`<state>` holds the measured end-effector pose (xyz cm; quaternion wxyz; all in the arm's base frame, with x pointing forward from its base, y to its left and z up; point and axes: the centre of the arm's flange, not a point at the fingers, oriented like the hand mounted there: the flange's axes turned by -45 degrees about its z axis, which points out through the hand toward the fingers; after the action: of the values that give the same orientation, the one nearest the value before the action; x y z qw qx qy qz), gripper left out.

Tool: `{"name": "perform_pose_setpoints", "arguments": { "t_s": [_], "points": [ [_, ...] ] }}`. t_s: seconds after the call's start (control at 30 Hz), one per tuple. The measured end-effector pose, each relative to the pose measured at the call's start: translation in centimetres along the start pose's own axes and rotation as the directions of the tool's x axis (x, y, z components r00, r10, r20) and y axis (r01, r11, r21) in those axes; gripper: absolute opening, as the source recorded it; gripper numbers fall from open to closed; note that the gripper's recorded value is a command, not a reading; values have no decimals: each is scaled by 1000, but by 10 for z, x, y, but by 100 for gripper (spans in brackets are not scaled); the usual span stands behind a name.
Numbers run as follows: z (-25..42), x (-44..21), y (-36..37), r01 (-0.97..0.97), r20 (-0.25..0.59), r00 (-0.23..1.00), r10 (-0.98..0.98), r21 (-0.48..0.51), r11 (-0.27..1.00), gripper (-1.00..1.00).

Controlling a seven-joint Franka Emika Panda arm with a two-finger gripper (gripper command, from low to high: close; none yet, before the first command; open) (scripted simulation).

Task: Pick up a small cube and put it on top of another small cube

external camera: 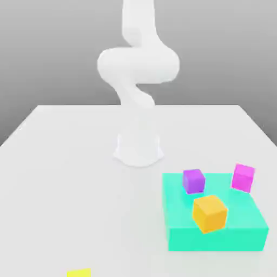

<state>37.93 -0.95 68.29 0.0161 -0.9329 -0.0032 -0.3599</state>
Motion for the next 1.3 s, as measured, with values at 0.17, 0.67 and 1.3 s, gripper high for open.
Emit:
{"name": "perform_pose_setpoints", "arguments": {
  "t_s": [0.17, 0.67, 1.3],
  "points": [
    [89, 1, 20, 10, 127, 992, -17, 53, 999, 0],
    [332, -85, 73, 30, 456, 887, -74, 102, 994, 0],
    [509, -257, 125, 115, 668, 732, -129, 66, 991, -100]
  ]
}}
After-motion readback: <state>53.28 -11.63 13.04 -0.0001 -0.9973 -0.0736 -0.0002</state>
